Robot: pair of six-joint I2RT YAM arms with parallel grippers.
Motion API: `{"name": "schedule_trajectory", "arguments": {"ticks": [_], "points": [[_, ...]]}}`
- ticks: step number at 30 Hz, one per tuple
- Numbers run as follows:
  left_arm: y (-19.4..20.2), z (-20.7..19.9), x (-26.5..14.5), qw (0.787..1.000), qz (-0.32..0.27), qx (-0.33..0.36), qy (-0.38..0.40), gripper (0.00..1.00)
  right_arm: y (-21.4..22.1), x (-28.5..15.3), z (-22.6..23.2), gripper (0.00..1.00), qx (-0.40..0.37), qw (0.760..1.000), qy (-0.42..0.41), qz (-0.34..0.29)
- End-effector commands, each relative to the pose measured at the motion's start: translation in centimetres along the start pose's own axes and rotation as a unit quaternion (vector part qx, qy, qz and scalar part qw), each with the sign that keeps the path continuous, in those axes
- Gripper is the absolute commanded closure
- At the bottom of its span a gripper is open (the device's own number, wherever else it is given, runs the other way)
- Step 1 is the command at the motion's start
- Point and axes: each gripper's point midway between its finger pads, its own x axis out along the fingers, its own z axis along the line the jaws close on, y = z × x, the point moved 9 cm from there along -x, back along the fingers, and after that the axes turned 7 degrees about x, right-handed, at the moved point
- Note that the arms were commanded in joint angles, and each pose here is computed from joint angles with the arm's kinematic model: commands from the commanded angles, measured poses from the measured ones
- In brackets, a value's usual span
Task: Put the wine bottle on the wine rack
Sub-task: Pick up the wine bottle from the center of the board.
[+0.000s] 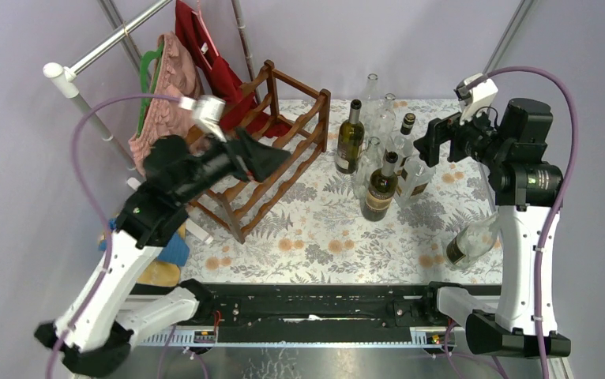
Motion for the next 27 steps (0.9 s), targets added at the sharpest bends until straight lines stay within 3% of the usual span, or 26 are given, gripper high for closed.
{"name": "schedule_trajectory", "arguments": {"ticks": [1, 4, 12, 22, 27], "points": [[2.3, -3.5, 2.9, 0.997, 0.028, 0.078, -0.006, 0.01, 0.4, -0.2, 0.3, 0.0, -0.023, 0.999, -0.029, 0.017], [3.9, -4.8, 4.3, 0.992, 0.053, 0.115, -0.002, 0.01, 1.3, 0.3, -0.1, 0.0, -0.015, 0.999, -0.026, 0.036], [6.4, -4.7, 6.0, 0.989, 0.036, 0.137, 0.038, 0.01, 2.7, 0.5, -0.2, 0.0, -0.023, 0.997, -0.035, 0.066], [7.7, -5.1, 7.8, 0.992, 0.044, 0.097, 0.061, 0.01, 2.8, -1.4, -1.5, 0.0, -0.015, 0.996, 0.035, 0.083], [8.1, -4.7, 6.8, 0.994, 0.033, 0.084, 0.06, 0.01, 3.1, -3.3, -2.6, 0.0, -0.036, 0.985, 0.127, 0.113]]}}
